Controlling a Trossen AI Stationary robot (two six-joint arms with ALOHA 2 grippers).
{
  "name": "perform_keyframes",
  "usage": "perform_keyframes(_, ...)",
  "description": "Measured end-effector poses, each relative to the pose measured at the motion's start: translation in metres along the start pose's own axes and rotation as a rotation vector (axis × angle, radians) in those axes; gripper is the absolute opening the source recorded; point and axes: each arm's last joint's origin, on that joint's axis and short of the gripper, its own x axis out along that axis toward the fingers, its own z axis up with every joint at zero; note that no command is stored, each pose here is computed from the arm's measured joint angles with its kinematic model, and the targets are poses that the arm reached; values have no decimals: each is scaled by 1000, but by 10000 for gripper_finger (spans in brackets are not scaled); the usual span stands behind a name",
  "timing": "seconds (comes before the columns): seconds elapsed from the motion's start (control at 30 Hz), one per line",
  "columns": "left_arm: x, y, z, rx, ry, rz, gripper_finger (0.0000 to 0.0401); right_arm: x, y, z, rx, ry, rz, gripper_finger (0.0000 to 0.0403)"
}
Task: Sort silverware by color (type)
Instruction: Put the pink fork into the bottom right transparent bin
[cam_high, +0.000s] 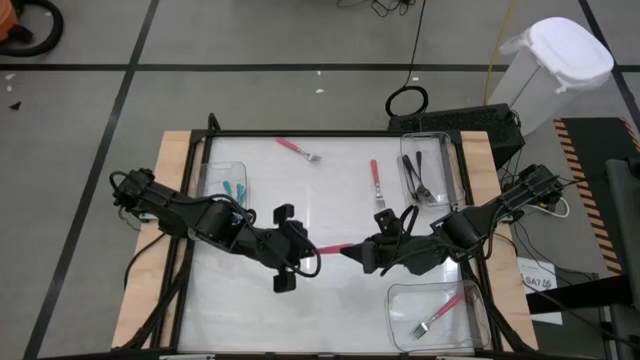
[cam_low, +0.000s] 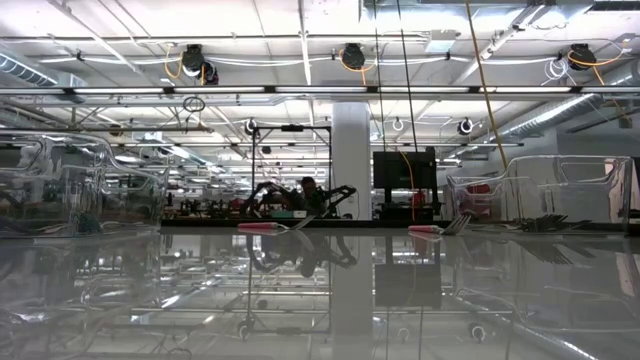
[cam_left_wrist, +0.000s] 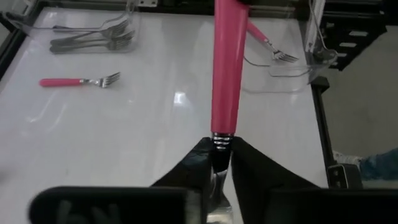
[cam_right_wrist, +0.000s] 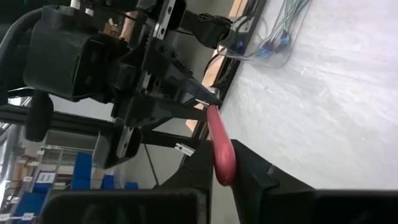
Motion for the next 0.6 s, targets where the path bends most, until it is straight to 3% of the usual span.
perform_keyframes(0.27,0,0,0,-85,-7,9,129,-2,0,0,-4,27,1,28)
perform_keyframes(0.6,-3,-8,-3,-155,-2,-12,140,-17,1,4,-3,92,14,28)
